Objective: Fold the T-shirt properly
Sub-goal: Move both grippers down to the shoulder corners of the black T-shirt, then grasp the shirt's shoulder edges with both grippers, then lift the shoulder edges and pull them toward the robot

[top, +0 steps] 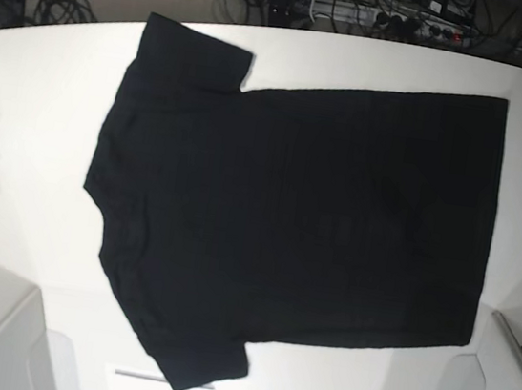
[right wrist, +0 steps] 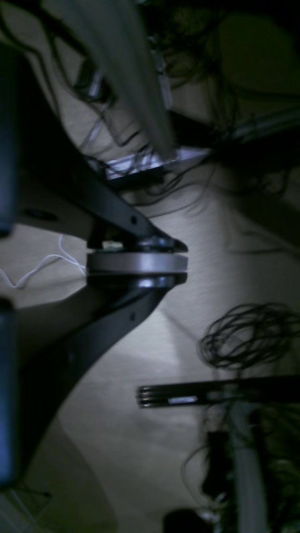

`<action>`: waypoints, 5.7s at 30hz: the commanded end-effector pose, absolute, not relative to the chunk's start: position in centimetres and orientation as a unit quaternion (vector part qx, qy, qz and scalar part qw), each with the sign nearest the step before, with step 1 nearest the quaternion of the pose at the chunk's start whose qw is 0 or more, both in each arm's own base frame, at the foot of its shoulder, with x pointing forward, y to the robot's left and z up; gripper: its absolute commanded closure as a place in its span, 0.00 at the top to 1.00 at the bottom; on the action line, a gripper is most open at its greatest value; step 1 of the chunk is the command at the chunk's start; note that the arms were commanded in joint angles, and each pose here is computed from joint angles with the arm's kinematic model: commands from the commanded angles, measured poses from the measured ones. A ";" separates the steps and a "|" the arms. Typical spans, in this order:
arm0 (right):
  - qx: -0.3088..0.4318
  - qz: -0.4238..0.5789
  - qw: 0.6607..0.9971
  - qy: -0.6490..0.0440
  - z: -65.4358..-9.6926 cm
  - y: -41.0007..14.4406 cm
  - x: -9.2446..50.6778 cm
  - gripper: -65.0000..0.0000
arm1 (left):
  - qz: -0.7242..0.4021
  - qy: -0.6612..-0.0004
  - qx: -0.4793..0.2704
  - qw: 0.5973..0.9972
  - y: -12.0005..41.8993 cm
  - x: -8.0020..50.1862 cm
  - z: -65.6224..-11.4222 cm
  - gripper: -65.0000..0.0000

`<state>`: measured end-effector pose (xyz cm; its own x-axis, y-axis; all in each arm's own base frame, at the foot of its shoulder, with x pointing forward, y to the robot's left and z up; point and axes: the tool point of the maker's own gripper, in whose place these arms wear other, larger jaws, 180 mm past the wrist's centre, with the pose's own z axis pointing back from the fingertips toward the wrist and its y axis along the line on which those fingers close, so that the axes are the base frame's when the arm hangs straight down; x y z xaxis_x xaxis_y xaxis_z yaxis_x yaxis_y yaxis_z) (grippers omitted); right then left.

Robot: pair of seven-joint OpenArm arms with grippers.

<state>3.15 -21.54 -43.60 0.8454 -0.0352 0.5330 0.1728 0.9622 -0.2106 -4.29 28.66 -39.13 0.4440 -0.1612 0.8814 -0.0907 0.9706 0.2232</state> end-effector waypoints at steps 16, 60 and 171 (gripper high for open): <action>-0.099 -0.076 0.902 -0.414 -38.5 -20.6 12.9 0.00 | 0.065 -0.638 0.127 0.756 32.2 1.5 -30.0 0.01; 0.193 -0.247 0.908 -0.279 -44.2 -15.3 13.8 0.57 | 0.210 -0.496 0.085 0.838 41.3 6.5 -32.6 0.67; 0.191 -0.227 0.907 -0.300 -42.4 -14.5 11.4 0.00 | 0.128 -0.371 -0.030 0.919 33.0 9.6 -40.2 0.00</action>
